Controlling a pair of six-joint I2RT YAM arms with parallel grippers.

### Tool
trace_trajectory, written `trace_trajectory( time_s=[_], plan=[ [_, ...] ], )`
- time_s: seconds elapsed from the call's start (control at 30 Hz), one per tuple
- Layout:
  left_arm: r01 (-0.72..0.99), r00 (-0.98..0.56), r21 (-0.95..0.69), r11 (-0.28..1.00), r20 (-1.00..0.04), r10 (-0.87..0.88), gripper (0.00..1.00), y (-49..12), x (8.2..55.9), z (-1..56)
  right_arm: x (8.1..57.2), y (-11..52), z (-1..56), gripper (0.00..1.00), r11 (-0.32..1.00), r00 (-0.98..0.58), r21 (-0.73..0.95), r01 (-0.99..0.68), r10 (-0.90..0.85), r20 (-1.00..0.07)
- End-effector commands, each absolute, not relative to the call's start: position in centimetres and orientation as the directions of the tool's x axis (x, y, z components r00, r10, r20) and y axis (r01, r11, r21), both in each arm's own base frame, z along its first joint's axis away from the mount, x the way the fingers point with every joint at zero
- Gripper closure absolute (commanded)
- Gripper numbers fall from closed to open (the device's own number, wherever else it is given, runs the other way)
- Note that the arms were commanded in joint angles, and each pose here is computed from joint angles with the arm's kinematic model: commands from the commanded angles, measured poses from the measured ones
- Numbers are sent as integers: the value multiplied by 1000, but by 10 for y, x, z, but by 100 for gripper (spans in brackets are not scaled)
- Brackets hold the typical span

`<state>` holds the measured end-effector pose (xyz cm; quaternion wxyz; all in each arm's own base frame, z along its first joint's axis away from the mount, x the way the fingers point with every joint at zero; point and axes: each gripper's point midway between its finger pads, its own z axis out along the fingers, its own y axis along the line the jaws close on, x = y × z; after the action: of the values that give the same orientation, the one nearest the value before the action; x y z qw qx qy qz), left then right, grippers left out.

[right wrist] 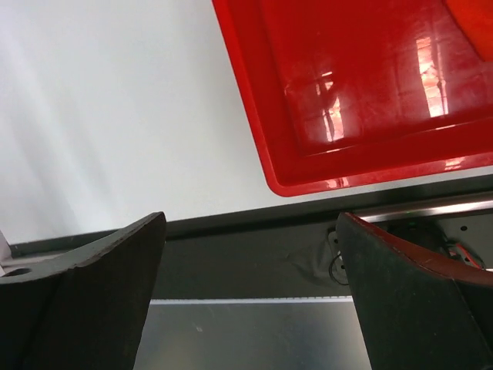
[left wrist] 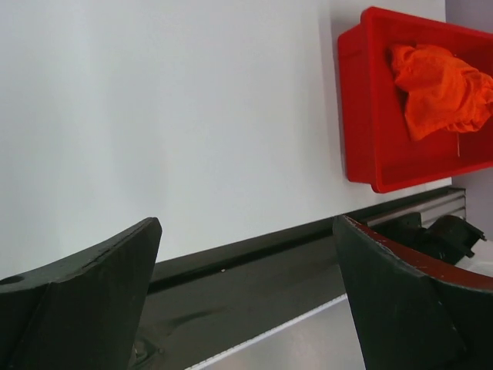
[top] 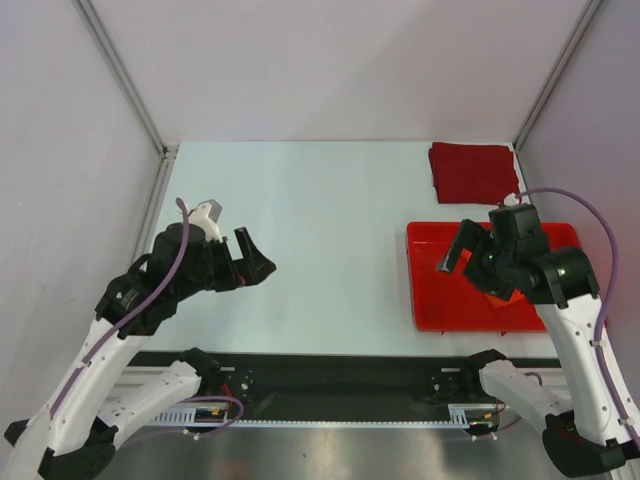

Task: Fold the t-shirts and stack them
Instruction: Grab the tshirt from the pile

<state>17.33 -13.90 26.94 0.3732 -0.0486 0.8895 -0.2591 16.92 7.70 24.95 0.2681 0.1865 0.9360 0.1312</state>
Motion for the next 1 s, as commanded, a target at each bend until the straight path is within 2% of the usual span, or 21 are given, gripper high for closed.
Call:
trace_trajectory(
  time_s=[0.0,0.23,0.33,0.47,0.6,0.8,0.97],
  plan=[
    [158,-725,-545,823,-630,-278,0,-153,173,274,161,57,245,0,903,-778,287,318,422,-466],
    [204,-741,-542,815,-630,-233,1,-164,177,278,202,13,201,0,892,-785,87,444,434,-442],
    [228,-733,-533,815,-645,-216,2,-164,178,284,222,-16,182,2,858,-757,61,510,481,-442],
    [235,-729,-521,820,-653,-205,2,-161,175,282,232,-64,144,9,779,-699,39,626,582,-415],
    [238,-726,-510,827,-659,-198,2,-156,171,277,238,-77,116,15,747,-691,21,665,626,-362],
    [236,-716,-478,846,-674,-181,1,-150,172,274,264,-103,103,19,695,-634,-17,719,645,-427],
    [240,-712,-462,854,-682,-169,1,-148,172,276,286,-108,91,28,674,-602,19,738,671,-432]
  ],
)
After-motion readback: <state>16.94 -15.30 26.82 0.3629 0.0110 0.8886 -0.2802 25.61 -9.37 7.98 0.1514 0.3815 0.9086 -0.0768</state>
